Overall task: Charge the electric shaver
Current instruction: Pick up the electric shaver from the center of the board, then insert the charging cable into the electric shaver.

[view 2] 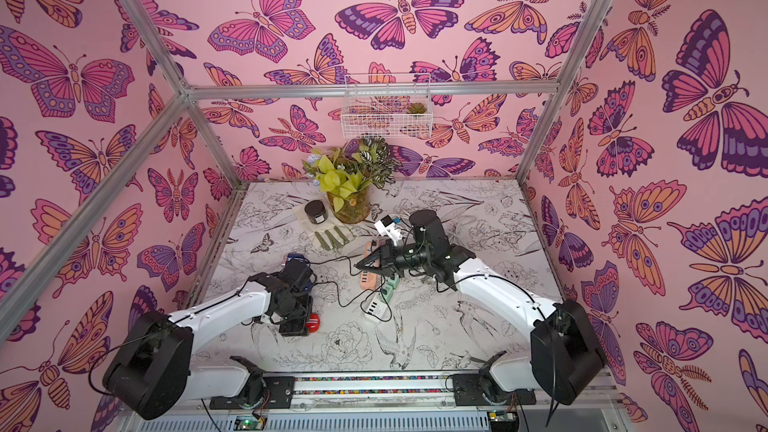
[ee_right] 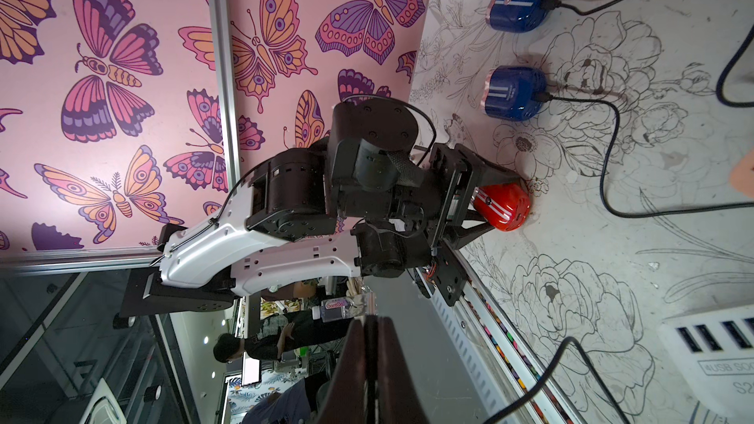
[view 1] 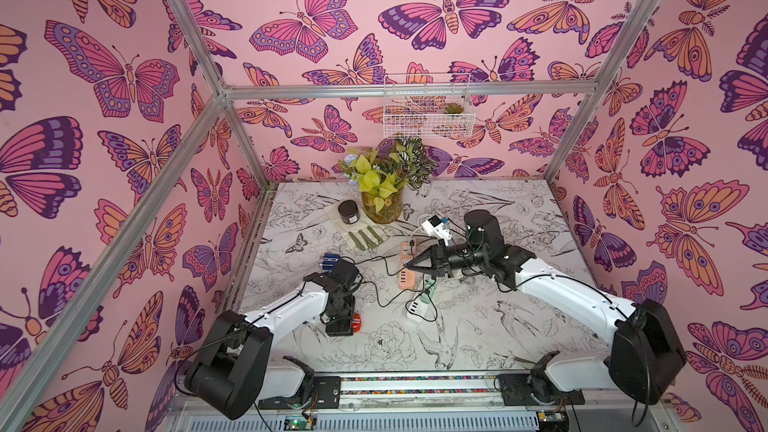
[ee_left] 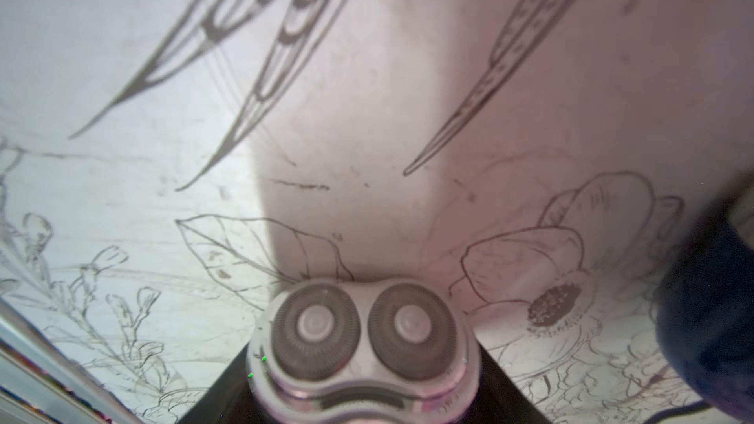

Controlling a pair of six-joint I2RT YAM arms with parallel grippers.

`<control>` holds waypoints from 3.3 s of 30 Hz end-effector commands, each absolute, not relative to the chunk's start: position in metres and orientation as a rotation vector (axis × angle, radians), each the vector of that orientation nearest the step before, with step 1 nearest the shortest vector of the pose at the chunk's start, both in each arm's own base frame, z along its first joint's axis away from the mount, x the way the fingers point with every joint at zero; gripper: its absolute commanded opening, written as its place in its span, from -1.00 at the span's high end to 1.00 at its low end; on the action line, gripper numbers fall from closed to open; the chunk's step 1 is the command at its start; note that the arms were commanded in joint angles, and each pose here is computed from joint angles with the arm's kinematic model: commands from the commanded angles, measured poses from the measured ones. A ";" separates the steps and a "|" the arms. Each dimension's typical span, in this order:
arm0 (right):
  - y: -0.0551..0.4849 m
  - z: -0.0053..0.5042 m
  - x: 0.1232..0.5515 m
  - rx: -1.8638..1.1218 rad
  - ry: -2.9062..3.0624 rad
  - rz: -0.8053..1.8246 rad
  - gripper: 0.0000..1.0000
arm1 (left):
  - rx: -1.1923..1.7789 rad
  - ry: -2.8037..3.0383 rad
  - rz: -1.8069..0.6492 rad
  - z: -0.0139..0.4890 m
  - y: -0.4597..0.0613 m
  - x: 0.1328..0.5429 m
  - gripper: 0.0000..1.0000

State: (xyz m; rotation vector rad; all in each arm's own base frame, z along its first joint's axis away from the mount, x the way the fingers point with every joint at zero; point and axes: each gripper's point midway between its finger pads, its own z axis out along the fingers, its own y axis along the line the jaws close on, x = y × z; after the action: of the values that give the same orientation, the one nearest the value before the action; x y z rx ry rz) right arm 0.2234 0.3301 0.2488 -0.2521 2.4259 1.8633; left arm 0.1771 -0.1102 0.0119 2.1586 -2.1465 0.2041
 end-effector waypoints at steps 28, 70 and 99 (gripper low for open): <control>0.370 0.205 0.209 -0.448 2.404 1.877 1.00 | 1.445 -2.531 0.785 0.137 -0.163 0.240 1.00; 0.403 0.166 0.227 -0.364 2.475 1.808 1.00 | 1.378 -2.498 0.827 0.143 -0.176 0.250 1.00; 0.394 0.176 0.234 -0.352 2.394 1.735 1.00 | 1.545 -2.308 0.878 0.141 -0.185 0.244 1.00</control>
State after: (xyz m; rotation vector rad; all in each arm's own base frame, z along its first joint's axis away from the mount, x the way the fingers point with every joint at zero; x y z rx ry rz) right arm 0.2274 0.3951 0.1607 -0.3321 2.4791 1.7505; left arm 0.2522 -0.1776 0.1375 1.5493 -2.3759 0.8567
